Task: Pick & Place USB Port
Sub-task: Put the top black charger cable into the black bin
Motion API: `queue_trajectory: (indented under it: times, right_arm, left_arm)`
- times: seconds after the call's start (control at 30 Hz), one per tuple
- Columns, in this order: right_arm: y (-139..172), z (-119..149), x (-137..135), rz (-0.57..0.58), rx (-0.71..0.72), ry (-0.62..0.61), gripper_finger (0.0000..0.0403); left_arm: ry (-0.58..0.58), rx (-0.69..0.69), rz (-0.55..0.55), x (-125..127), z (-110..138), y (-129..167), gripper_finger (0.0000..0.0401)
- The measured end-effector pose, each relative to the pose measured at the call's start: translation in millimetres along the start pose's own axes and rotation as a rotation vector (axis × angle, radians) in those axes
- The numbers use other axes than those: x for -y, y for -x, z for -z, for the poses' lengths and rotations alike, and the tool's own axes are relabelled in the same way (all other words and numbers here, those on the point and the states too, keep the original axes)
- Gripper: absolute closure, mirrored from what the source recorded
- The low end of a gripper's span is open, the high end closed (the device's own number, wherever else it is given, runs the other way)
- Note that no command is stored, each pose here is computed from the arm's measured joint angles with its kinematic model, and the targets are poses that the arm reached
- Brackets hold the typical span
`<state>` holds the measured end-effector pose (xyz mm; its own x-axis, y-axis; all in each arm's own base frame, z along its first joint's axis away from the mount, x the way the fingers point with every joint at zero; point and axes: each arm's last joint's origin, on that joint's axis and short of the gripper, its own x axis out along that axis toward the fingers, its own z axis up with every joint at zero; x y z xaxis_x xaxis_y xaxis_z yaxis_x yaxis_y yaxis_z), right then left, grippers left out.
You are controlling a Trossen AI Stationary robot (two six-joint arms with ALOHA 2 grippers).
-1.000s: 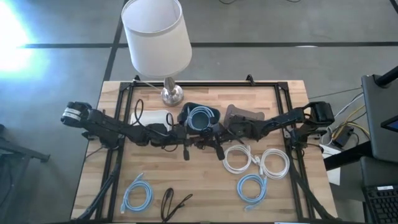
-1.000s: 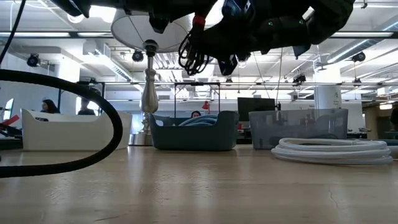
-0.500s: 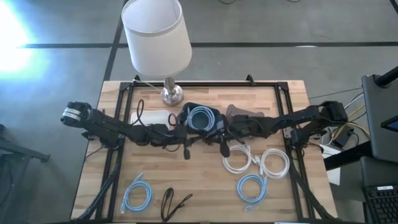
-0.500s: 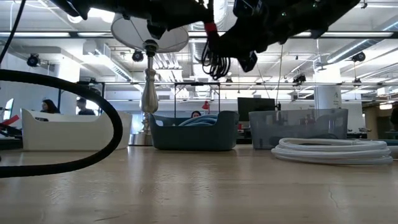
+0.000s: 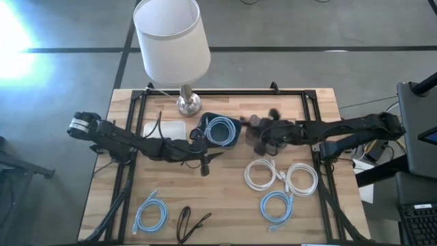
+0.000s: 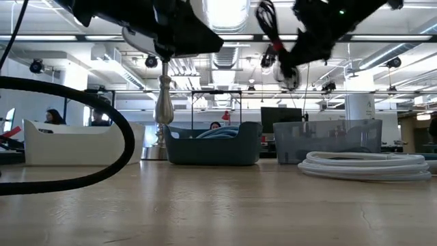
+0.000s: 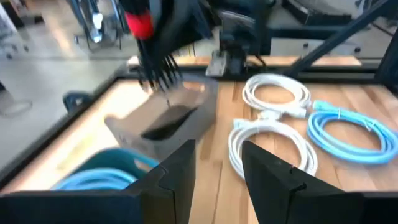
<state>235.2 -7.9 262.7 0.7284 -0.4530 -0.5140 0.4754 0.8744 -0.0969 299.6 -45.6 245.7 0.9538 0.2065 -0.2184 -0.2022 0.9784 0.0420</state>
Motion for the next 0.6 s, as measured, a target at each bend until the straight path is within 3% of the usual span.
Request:
queue_trajectory:
  times: [0.1,0.17,0.4,0.6]
  right_arm:
    - [12,8,13,0.171,-0.045,-0.017,0.0365]
    - [16,15,18,0.221,-0.096,-0.049,0.0365]
    - [5,33,19,0.284,-0.232,-0.058,0.0365]
    - [-22,46,18,0.255,-0.395,-0.038,0.0365]
  left_arm:
    - [0.011,-0.039,-0.003,0,4,0,0.0266]
    - [0.019,-0.054,-0.004,0,6,0,0.0266]
    - [0.031,-0.062,-0.006,0,6,0,0.0266]
    - [0.043,-0.06,-0.005,0,6,0,0.0266]
